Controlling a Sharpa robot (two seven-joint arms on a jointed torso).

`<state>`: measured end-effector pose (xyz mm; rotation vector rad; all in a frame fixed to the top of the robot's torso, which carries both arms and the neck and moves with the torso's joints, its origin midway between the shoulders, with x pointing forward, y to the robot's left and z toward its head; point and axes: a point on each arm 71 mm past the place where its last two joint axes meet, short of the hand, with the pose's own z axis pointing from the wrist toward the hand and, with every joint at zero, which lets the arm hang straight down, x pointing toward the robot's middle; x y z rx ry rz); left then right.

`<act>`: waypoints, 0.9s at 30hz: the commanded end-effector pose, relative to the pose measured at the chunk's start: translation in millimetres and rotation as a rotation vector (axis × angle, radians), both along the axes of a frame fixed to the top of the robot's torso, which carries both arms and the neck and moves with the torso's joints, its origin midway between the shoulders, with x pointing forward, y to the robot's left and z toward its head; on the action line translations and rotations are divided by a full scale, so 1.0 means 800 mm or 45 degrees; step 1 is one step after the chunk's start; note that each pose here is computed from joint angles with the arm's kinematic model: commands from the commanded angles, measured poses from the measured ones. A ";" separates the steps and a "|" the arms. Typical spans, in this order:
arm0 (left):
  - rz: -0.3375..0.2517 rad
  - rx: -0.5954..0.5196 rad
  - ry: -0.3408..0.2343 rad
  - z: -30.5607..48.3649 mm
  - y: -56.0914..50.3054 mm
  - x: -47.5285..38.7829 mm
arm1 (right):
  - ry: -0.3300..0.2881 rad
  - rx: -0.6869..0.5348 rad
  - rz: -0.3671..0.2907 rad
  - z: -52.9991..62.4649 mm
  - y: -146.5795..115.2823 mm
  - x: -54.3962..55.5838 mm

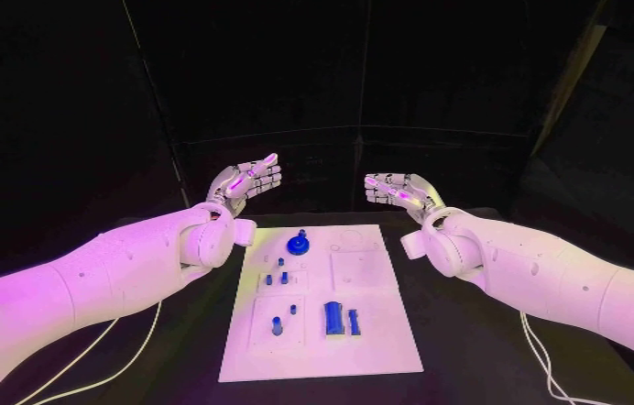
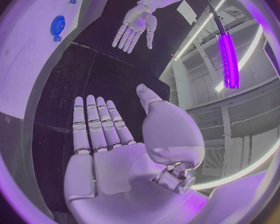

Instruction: Assemble the parts on the task board

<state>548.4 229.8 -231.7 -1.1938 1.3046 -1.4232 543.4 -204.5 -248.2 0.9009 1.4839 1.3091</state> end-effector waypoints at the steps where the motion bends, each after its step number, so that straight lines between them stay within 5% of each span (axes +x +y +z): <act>1: 0.060 0.043 -0.009 -0.0016 -0.004 -0.011 | -0.021 0.052 -0.082 0.006 0.003 -0.009; 14: 0.196 0.106 -0.005 0.0050 -0.041 -0.092 | 0.019 0.210 -0.321 0.025 0.014 -0.084; 20: 0.220 0.117 -0.008 0.0092 -0.047 -0.108 | 0.038 0.228 -0.366 0.030 0.015 -0.101; 27: 0.221 0.117 -0.008 0.0094 -0.047 -0.108 | 0.039 0.229 -0.369 0.030 0.015 -0.102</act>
